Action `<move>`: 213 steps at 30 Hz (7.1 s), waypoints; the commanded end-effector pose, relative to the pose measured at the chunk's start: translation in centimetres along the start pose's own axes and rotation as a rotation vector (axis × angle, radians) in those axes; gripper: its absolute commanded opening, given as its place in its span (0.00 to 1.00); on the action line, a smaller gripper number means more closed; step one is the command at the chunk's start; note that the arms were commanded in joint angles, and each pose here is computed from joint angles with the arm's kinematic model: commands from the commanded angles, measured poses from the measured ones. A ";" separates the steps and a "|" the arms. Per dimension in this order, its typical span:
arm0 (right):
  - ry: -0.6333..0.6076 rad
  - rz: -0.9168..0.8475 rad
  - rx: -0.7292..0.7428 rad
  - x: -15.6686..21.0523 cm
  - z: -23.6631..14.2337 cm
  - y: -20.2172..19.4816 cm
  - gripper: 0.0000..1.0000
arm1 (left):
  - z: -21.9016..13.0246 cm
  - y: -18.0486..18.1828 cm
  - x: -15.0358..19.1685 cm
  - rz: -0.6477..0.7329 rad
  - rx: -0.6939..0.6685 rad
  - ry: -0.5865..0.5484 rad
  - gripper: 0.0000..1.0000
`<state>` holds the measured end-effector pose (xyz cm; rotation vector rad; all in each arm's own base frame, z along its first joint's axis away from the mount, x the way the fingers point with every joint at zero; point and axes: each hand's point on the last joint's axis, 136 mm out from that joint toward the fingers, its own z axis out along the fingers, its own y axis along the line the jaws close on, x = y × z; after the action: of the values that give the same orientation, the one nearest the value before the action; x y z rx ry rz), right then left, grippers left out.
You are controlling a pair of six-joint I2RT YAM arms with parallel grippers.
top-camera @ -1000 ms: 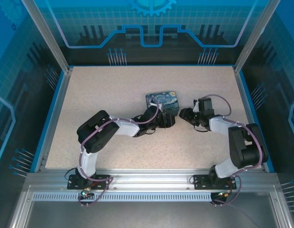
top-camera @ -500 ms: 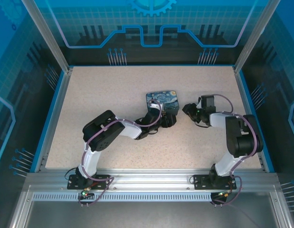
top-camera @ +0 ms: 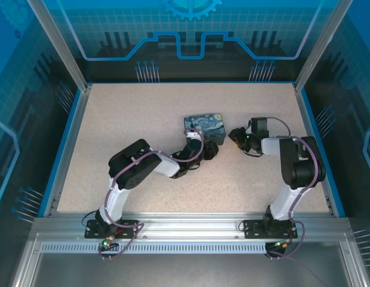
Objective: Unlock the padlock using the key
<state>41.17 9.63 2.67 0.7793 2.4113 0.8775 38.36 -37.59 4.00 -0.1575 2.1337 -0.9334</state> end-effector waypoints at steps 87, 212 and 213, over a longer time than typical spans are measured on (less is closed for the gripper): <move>0.025 -0.843 0.059 9.8 -3.9 5.7 0.00 | -2.6 -1.9 3.3 -0.467 -0.042 0.625 0.00; 0.069 -0.639 -0.139 10.1 -6.8 5.5 0.37 | -3.2 -2.7 3.3 -0.511 0.018 0.691 0.00; 0.051 -0.629 -0.136 9.8 -7.1 5.5 0.37 | -3.2 -2.7 3.3 -0.509 0.020 0.689 0.00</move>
<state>31.45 17.31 8.45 -0.1148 2.4158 0.8162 35.65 -39.17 7.44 -0.3735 2.6504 -1.4582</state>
